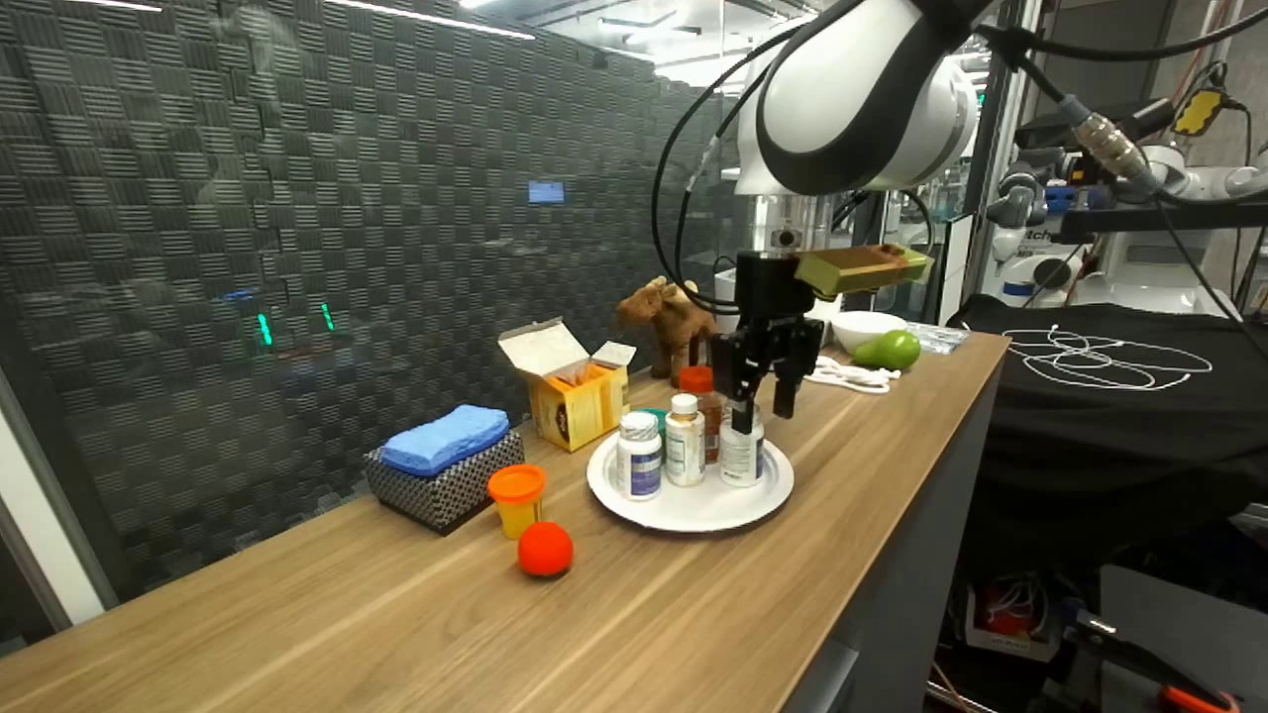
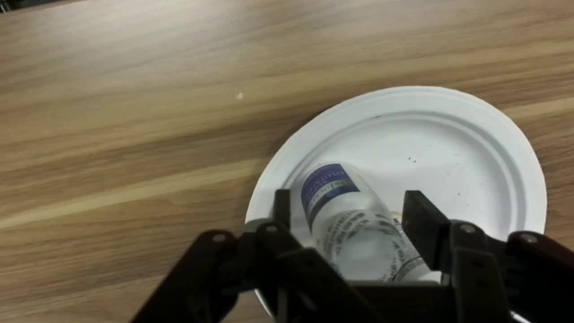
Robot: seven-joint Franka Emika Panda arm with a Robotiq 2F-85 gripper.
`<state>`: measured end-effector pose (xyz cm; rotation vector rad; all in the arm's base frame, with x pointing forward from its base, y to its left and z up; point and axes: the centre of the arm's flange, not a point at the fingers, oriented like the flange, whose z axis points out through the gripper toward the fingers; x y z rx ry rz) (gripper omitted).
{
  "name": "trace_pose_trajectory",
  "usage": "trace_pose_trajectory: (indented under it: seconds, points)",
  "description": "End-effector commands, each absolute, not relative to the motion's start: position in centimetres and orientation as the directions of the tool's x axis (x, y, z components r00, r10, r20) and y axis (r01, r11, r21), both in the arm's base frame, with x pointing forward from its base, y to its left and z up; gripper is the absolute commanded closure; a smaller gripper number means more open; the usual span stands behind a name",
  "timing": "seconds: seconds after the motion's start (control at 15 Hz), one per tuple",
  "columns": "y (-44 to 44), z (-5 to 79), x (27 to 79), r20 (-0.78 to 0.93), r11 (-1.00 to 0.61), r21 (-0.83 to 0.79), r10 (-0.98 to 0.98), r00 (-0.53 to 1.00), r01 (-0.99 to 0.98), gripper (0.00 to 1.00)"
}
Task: Pick up all the objects surrounding the white plate and arrange them on the plate
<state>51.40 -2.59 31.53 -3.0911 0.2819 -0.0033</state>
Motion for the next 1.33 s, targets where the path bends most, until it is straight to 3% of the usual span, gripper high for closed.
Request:
trace_pose_trajectory:
  seconds: [0.0,0.53,1.27]
  points:
    - [-1.3,35.3,52.6,-0.024,-0.982,-0.046,-0.182,0.983,-0.183,0.00]
    - [5.5,40.7,57.7,0.020,-0.993,-0.045,-0.109,0.994,-0.108,0.01]
    - [14.8,34.0,63.7,0.055,-0.996,-0.080,0.045,0.997,0.050,0.00]
